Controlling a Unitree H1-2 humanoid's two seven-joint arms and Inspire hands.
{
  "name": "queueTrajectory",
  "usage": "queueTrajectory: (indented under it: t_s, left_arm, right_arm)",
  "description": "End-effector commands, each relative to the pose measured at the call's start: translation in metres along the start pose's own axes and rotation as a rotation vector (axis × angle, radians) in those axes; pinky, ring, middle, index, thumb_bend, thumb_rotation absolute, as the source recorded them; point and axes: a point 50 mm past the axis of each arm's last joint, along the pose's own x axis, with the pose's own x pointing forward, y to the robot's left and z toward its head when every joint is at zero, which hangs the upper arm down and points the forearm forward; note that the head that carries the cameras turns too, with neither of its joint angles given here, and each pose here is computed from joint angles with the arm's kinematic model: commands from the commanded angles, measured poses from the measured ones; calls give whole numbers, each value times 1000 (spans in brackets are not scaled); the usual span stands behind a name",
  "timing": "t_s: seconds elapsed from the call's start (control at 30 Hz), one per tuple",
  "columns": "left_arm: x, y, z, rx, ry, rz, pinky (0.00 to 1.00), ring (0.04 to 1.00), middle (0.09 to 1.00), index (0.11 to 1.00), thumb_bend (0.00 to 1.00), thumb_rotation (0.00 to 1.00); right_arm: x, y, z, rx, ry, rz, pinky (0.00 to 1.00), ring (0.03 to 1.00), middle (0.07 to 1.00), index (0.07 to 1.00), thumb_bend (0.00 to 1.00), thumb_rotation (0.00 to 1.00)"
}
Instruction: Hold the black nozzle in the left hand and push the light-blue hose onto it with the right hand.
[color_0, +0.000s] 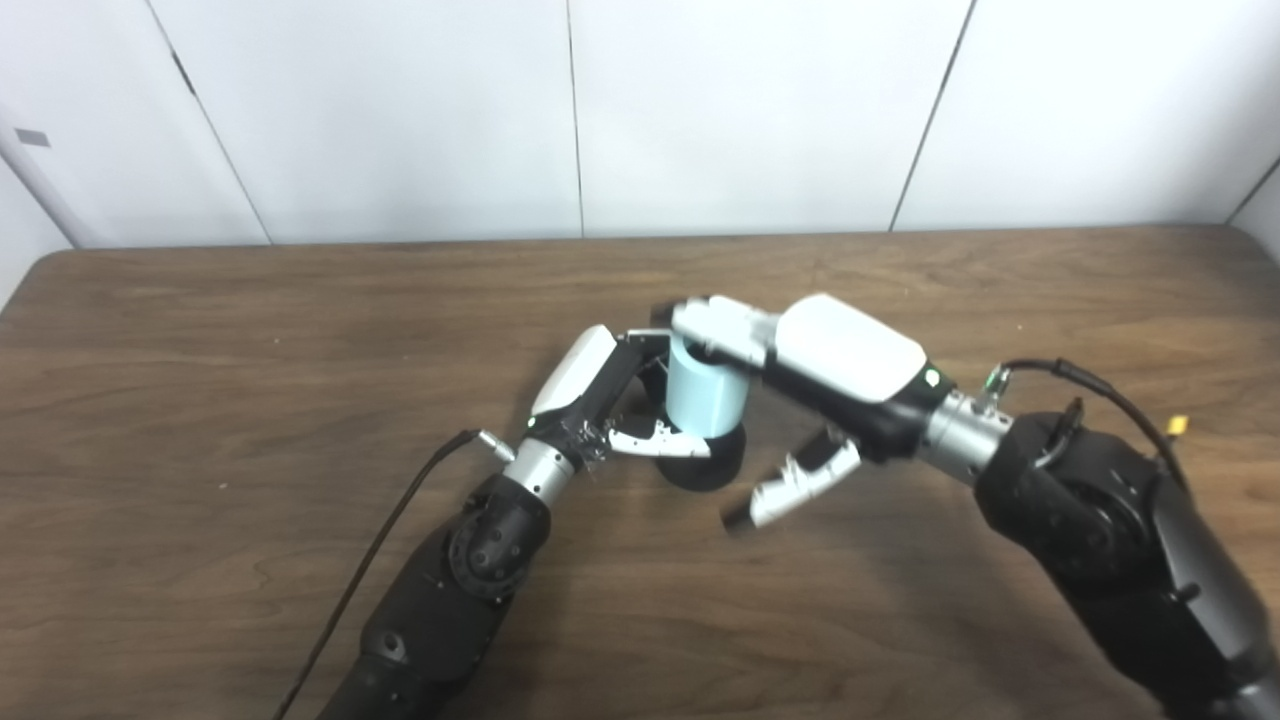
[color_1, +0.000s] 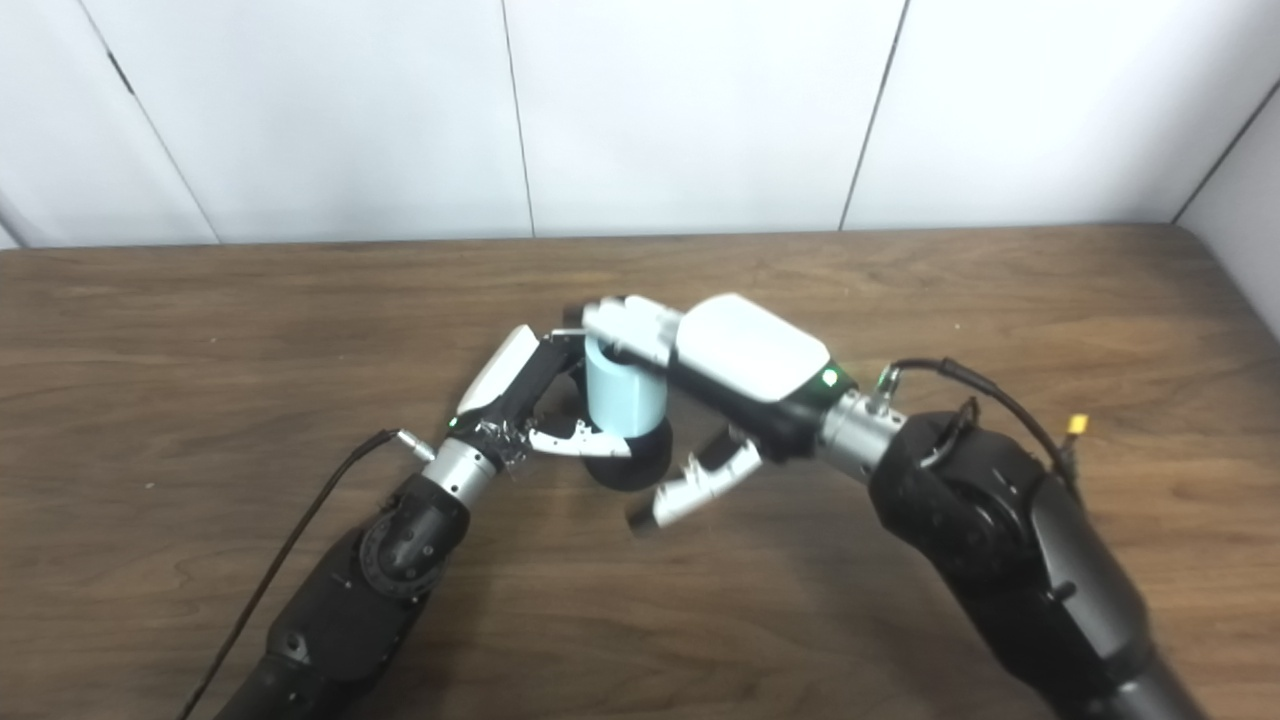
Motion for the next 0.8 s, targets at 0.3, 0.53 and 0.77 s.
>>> queueTrajectory:
  t_s: [0.3, 0.53, 0.77]
  left_arm:
    - [-43, -29, -40, -5, 186, -102, 443, 428, 462, 528, 501, 0]
    - [-45, -28, -40, 2, 190, -106, 444, 426, 464, 535, 500, 0]
    - [-46, -24, -42, 10, 194, -144, 469, 436, 470, 528, 501, 0]
  right_arm:
    - [10, -72, -8, 782, 23, -612, 591, 789, 990, 1000, 551, 277]
    - [0, -58, -30, 884, 141, -628, 558, 787, 964, 1000, 543, 24]
    - [-18, -21, -67, 867, 224, -575, 491, 706, 933, 960, 573, 24]
